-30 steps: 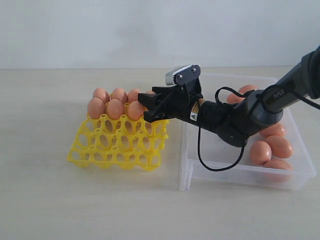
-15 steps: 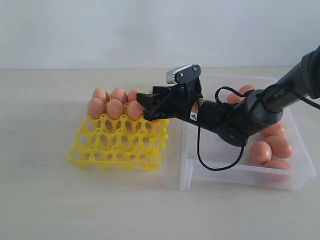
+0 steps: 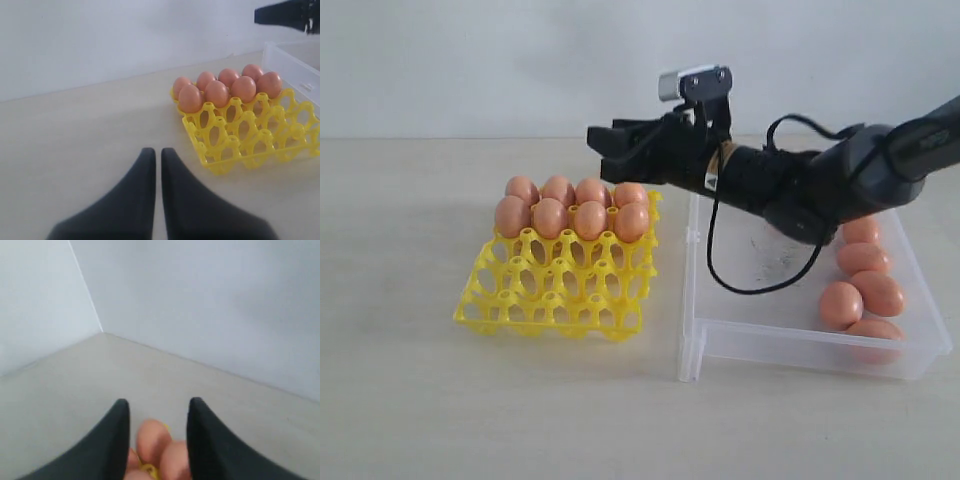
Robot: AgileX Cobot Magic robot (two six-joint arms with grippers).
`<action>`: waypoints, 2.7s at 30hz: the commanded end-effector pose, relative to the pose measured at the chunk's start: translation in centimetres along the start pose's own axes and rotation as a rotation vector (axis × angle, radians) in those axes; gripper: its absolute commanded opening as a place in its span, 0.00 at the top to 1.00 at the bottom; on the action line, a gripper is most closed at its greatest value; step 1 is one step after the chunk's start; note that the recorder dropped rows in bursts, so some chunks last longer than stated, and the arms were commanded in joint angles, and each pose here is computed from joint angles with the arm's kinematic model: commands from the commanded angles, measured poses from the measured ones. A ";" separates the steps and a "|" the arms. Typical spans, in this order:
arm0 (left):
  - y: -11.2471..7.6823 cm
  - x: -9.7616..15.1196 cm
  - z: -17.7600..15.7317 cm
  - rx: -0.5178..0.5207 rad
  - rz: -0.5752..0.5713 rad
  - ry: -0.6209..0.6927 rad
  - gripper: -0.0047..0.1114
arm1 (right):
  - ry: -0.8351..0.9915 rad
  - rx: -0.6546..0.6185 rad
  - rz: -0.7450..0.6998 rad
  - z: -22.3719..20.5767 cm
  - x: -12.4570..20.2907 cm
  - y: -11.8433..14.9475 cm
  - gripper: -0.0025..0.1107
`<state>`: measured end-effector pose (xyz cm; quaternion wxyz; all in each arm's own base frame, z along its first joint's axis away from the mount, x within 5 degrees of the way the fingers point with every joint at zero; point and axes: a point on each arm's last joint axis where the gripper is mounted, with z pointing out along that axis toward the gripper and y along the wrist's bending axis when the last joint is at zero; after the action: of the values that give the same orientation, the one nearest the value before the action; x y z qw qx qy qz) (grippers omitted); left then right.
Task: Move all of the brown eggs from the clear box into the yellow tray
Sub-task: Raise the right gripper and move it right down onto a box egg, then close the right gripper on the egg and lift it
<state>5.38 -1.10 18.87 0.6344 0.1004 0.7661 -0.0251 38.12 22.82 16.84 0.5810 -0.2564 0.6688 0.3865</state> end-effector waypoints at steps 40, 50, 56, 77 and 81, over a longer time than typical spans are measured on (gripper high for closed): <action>0.0 0.1 0.0 0.004 0.003 -0.004 0.93 | 1.202 0.761 0.587 -14.2 -0.7 -5.0 0.54; 0.0 0.1 0.0 0.004 0.003 -0.004 0.93 | 1.224 0.772 0.562 -13.9 1.1 -6.0 0.54; 0.0 0.1 0.0 0.004 0.003 -0.004 0.93 | 1.233 0.771 0.558 -13.6 2.3 -6.5 0.54; 0.0 0.1 0.0 0.004 0.003 -0.004 0.93 | 0.862 0.709 0.336 -10.7 -2.2 -5.6 0.98; 0.0 0.1 0.0 0.004 0.003 -0.004 0.93 | 0.651 0.674 0.218 -9.3 -4.1 -3.4 0.98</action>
<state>5.38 -1.10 18.87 0.6344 0.1004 0.7661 -0.0251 36.55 11.63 18.52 0.2691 -0.0756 0.9556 0.0933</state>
